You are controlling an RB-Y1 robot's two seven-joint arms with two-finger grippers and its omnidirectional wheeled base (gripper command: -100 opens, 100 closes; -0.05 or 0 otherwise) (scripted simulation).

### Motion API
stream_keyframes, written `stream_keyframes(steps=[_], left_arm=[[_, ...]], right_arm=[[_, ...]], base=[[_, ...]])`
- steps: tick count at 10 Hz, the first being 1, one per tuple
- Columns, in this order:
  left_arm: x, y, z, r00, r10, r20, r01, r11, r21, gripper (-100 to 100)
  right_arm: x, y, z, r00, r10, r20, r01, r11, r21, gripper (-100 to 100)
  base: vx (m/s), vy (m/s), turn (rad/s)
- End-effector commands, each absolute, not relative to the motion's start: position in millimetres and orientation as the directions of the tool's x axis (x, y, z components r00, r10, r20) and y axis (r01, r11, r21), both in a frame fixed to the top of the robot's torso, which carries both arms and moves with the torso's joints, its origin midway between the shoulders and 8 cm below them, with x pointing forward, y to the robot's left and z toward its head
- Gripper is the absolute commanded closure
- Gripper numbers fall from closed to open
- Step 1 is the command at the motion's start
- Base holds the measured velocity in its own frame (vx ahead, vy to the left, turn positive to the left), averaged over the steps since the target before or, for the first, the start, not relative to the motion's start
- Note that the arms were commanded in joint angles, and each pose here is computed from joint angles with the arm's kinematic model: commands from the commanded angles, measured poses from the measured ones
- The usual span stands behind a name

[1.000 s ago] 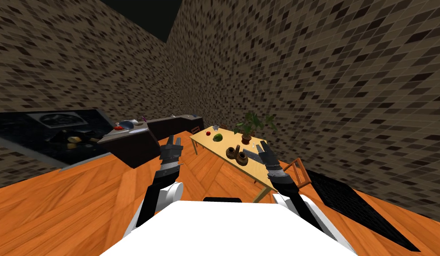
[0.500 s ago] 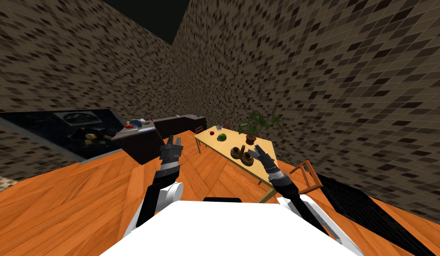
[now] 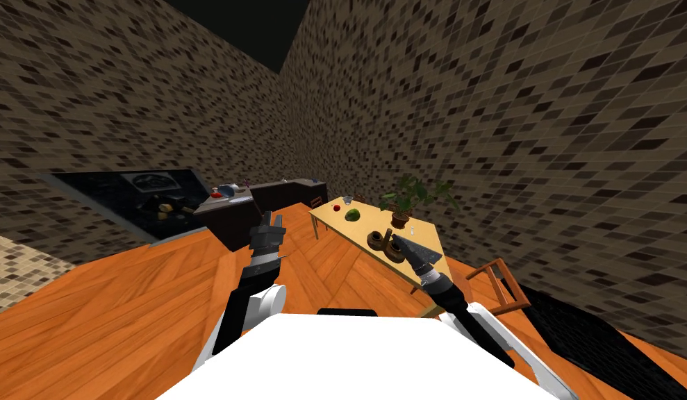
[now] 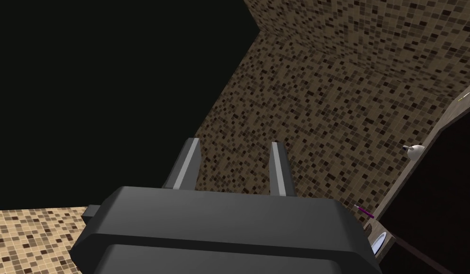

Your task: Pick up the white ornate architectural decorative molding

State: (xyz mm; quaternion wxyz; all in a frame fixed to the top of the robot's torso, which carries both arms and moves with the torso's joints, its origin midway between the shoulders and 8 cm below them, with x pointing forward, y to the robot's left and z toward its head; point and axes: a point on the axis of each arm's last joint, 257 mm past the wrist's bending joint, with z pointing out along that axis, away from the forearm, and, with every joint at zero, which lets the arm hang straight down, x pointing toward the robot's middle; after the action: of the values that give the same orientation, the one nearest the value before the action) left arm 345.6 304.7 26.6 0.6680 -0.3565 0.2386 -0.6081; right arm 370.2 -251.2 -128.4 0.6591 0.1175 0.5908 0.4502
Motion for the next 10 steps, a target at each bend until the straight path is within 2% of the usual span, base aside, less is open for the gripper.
stream_keyframes(steps=[1, 10], left_arm=[[346, 305, 27, 0.146, -0.983, 0.115, 0.642, 0.006, -0.766, 0], [346, 305, 27, 0.147, -0.983, 0.115, 0.642, 0.006, -0.766, 0]], right_arm=[[369, -252, -153, -0.146, 0.674, -0.725, -0.440, 0.612, 0.657, -100], [343, -282, -270, -0.364, 0.362, -0.858, -0.392, 0.776, 0.494, -100]], base=[[0.030, 0.080, 0.103], [0.044, 0.049, 0.124]])
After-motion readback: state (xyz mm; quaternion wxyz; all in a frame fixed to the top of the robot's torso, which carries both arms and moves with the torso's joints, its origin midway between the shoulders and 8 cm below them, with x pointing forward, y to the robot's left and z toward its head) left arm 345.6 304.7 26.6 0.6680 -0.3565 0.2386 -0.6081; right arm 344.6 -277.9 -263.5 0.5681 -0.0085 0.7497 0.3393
